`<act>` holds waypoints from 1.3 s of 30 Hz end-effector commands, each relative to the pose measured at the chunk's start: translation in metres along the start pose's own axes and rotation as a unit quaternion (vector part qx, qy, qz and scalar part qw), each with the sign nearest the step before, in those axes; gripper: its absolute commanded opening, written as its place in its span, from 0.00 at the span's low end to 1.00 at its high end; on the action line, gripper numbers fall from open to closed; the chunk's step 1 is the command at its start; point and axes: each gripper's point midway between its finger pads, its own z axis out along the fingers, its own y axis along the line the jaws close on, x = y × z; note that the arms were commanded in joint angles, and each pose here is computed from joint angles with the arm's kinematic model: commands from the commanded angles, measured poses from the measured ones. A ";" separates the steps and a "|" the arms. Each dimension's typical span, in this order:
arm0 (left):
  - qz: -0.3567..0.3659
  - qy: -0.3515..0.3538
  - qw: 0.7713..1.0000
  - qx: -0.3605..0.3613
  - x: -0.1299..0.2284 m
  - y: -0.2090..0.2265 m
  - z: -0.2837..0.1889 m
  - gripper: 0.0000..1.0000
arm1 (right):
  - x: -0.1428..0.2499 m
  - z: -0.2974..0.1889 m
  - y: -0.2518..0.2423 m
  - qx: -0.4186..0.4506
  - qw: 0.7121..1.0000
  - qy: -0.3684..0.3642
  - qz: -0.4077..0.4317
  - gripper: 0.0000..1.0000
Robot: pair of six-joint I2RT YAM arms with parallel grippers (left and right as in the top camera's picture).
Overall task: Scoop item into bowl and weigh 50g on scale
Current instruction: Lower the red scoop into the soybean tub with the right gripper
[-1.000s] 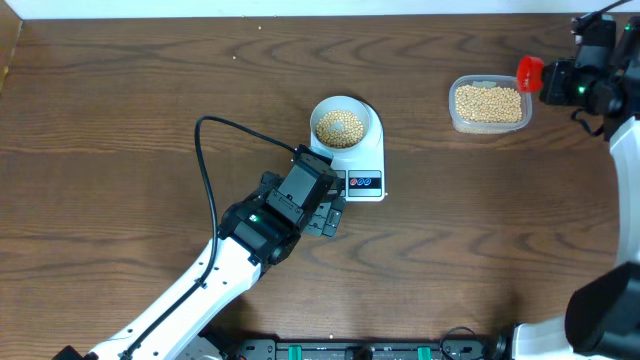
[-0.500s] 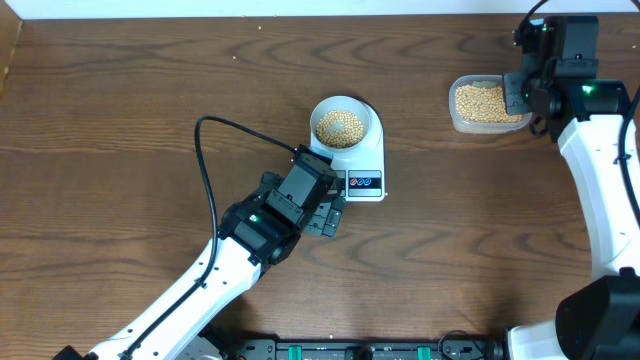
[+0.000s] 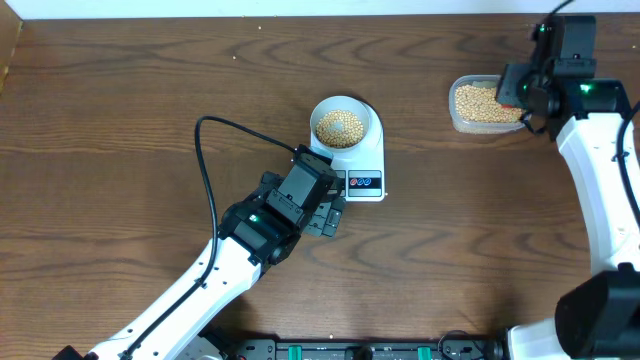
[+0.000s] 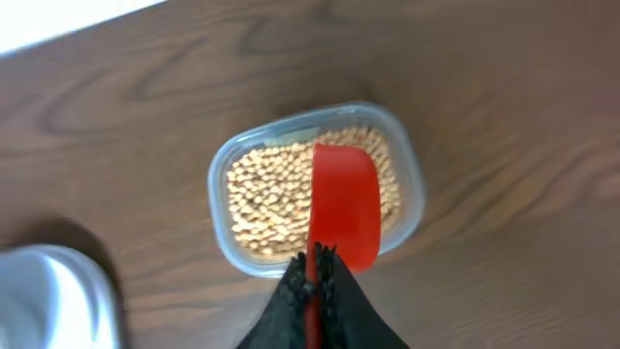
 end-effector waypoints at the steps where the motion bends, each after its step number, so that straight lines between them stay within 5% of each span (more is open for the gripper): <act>1: -0.003 -0.002 1.000 -0.004 -0.001 0.002 -0.001 0.98 | 0.017 0.021 0.004 0.004 0.982 0.038 0.184 0.12; 3: -0.003 -0.002 1.000 -0.004 -0.001 0.002 -0.001 0.98 | 0.020 0.026 0.004 0.008 0.980 0.043 0.195 0.27; 4: -0.003 -0.002 1.000 -0.004 -0.001 0.002 -0.001 0.98 | 0.020 0.028 0.004 0.009 0.979 0.044 0.199 0.53; 5: -0.003 -0.002 1.000 -0.004 -0.001 0.002 -0.001 0.98 | 0.020 0.028 0.003 0.010 0.978 0.044 0.206 0.64; 11: -0.003 -0.002 1.000 -0.004 -0.001 0.002 -0.001 0.98 | 0.021 0.028 0.002 0.011 0.976 0.045 0.211 0.99; 30: -0.003 -0.002 1.000 -0.004 -0.001 0.002 -0.001 0.98 | 0.027 0.029 -0.019 0.046 0.978 0.056 0.193 0.99; 31: -0.003 -0.002 1.000 -0.004 -0.001 0.002 -0.001 0.98 | 0.027 0.029 -0.019 0.045 0.982 0.056 0.175 0.93; 33: -0.003 -0.002 1.000 -0.004 -0.001 0.002 -0.001 0.98 | 0.027 0.029 -0.021 0.046 0.986 0.057 0.150 0.63; 34: -0.003 -0.002 1.000 -0.004 -0.001 0.002 -0.001 0.98 | 0.026 0.029 -0.023 0.048 0.986 0.056 0.146 0.58; 37: -0.003 -0.002 1.000 -0.004 -0.001 0.002 -0.001 0.98 | 0.023 0.029 -0.030 0.060 0.986 0.049 0.149 0.61; 39: -0.003 -0.002 1.000 -0.004 -0.001 0.002 -0.001 0.98 | 0.021 0.029 -0.033 0.062 0.986 0.045 0.151 0.81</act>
